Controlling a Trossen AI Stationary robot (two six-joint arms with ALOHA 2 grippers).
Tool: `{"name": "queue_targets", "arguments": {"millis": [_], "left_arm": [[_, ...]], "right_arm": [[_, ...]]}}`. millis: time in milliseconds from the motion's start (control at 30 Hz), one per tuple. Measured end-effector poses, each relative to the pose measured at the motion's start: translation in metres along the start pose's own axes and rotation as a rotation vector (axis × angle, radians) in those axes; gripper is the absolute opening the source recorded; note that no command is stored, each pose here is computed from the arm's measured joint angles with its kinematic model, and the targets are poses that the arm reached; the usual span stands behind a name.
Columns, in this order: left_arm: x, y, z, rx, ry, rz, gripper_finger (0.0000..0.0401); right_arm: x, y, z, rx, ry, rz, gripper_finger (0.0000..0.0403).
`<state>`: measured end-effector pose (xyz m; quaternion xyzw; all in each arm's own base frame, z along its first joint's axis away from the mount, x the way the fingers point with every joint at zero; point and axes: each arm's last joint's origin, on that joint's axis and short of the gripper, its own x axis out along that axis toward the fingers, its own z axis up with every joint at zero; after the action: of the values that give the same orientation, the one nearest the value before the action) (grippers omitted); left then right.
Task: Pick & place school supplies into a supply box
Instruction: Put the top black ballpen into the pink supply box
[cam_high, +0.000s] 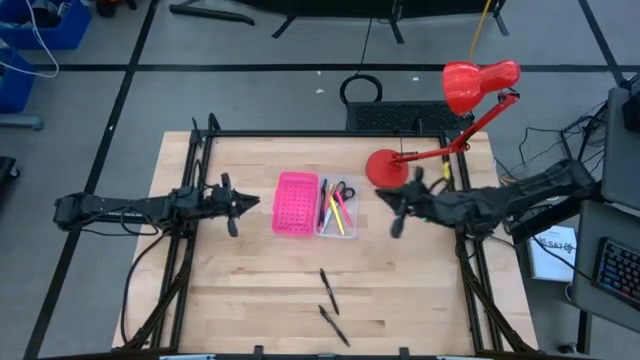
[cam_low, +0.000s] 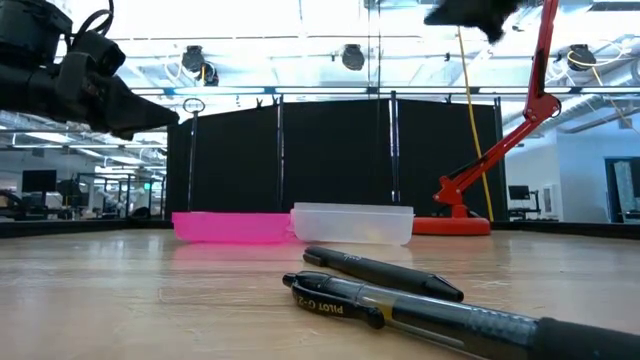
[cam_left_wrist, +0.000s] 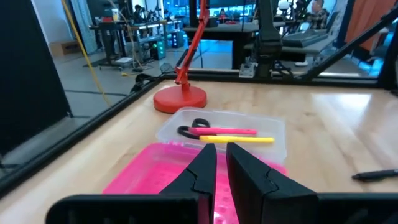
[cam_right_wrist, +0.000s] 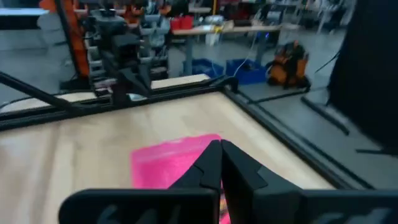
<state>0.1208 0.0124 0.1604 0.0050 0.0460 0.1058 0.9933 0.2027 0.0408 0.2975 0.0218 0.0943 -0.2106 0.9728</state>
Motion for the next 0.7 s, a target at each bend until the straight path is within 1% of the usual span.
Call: {"name": "queue_targets", "arguments": {"millis": [67, 167, 233, 300, 367, 533, 633, 700], "left_arm": [[0.000, 0.000, -0.001, 0.026, 0.006, 0.016, 0.0047], [0.000, 0.001, -0.002, 0.068, 0.018, 0.040, 0.0047], [0.000, 0.002, -0.002, 0.081, 0.020, 0.059, 0.0047], [0.000, 0.002, -0.002, 0.077, 0.022, 0.071, 0.0047], [0.000, 0.002, -0.002, 0.084, 0.022, 0.073, 0.0047], [0.000, 0.002, -0.002, 0.092, 0.022, 0.064, 0.0047], [0.000, 0.000, -0.003, 0.064, 0.029, -0.007, 0.0047], [0.000, -0.002, -0.004, 0.052, 0.043, -0.061, 0.0047]], "right_arm": [[-0.010, -0.010, -0.021, -0.011, -0.020, 0.001, 0.0000], [-0.017, -0.023, -0.049, -0.016, -0.031, 0.002, 0.0000], [-0.020, -0.028, -0.065, -0.036, -0.040, 0.035, 0.0000], [-0.023, -0.031, -0.081, -0.052, -0.046, 0.100, 0.0000], [-0.024, -0.034, -0.093, -0.051, -0.064, 0.109, 0.0000], [-0.030, -0.040, -0.102, -0.029, -0.119, 0.115, 0.0000], [-0.030, -0.040, -0.106, -0.021, -0.150, 0.163, 0.0000], [-0.030, -0.040, -0.109, -0.038, -0.178, 0.162, 0.0000]]}}
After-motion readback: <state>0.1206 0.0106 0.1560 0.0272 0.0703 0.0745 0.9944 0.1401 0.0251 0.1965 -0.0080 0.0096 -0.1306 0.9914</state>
